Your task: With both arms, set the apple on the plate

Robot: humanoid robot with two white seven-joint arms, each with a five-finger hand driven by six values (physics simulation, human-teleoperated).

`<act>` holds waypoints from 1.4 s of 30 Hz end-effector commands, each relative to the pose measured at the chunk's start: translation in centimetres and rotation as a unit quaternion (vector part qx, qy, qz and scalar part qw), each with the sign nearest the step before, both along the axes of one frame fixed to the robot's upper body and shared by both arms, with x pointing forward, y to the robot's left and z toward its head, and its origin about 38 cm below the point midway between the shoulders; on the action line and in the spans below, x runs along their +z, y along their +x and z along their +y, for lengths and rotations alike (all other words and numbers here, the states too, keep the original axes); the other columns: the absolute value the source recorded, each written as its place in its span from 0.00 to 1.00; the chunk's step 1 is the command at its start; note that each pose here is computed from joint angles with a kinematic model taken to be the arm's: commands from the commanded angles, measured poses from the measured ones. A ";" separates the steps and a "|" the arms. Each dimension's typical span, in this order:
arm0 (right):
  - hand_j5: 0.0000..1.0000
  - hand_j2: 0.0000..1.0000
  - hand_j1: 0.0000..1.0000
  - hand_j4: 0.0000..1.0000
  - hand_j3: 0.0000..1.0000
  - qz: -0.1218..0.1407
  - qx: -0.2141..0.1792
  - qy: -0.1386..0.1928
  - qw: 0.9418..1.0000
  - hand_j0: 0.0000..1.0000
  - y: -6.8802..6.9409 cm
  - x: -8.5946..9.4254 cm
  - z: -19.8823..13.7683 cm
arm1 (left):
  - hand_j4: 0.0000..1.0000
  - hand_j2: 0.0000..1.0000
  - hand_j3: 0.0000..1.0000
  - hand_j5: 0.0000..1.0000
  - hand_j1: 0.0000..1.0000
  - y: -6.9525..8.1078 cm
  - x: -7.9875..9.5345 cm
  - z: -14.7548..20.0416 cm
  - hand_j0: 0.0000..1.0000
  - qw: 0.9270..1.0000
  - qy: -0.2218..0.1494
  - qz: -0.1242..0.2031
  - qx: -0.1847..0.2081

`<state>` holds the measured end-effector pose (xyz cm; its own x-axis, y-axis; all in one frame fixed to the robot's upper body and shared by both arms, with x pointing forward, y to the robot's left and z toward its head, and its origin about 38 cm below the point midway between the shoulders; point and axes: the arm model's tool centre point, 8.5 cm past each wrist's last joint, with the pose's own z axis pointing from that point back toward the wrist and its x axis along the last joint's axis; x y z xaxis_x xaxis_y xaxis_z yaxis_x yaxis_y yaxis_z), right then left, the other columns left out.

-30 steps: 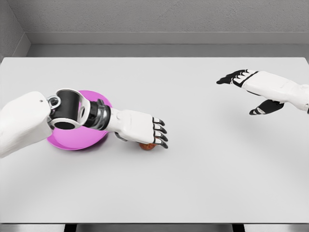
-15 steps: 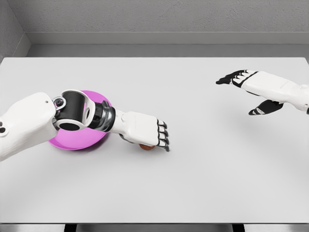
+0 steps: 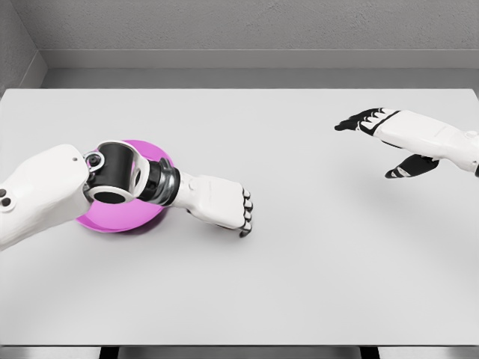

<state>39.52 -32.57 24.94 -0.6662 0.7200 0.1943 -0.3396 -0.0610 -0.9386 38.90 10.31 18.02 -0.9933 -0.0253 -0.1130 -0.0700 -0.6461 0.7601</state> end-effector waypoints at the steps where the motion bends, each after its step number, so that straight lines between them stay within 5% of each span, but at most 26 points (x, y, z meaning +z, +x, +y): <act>1: 1.00 1.00 1.00 1.00 1.00 0.001 0.000 0.002 1.000 1.00 0.0 0.0 0.0 | 0.58 0.58 0.58 0.58 0.58 0.0 -0.3 0.2 0.58 1.000 0.007 -0.001 0.000; 5: 1.00 1.00 1.00 1.00 1.00 0.001 0.000 0.002 1.000 1.00 0.0 0.0 0.0 | 0.64 0.64 0.64 0.64 0.64 0.1 -0.2 0.2 0.64 1.000 0.007 -0.001 0.001; 9: 1.00 1.00 1.00 1.00 1.00 0.001 0.000 0.002 1.000 1.00 0.0 0.0 0.0 | 0.81 0.81 0.81 0.81 0.81 0.4 -0.4 0.5 0.81 1.000 0.010 0.000 0.007; 19: 1.00 1.00 1.00 1.00 1.00 0.000 0.000 0.002 1.000 1.00 0.0 0.1 0.0 | 0.81 0.81 0.81 0.81 0.81 1.3 -0.8 1.2 0.81 1.000 0.015 0.004 0.025; 21: 1.00 1.00 1.00 1.00 1.00 0.000 0.000 0.002 1.000 1.00 0.0 0.1 0.0 | 0.70 0.70 0.70 0.70 0.70 1.5 -0.5 1.2 0.70 1.000 0.014 0.002 0.026; 24: 1.00 1.00 1.00 1.00 1.00 0.000 0.000 0.002 1.000 1.00 0.0 0.1 0.0 | 0.30 0.30 0.30 0.30 0.30 1.5 -0.4 1.3 0.30 1.000 0.014 0.001 0.026; 26: 1.00 1.00 1.00 1.00 1.00 0.000 0.000 0.002 1.000 1.00 0.0 0.1 0.0 | 0.22 0.22 0.22 0.22 0.22 1.5 -0.5 1.3 0.22 1.000 0.013 0.001 0.026; 35: 1.00 1.00 1.00 1.00 1.00 0.000 -0.001 0.002 1.000 1.00 0.0 0.1 0.0 | 0.16 0.16 0.16 0.16 0.16 1.6 0.0 1.4 0.16 0.999 -0.001 0.007 0.031; 42: 1.00 1.00 1.00 1.00 1.00 0.000 -0.001 0.003 1.000 1.00 0.1 0.1 0.0 | 0.16 0.16 0.16 0.16 0.16 3.4 2.2 4.5 0.16 0.994 -0.052 0.031 0.088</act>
<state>39.58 -32.53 25.02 -0.6668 0.7194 0.1943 -0.3374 -0.0590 -0.9395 41.60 13.73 19.07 -0.9850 -0.1659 -0.0484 0.0609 -0.5957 0.8009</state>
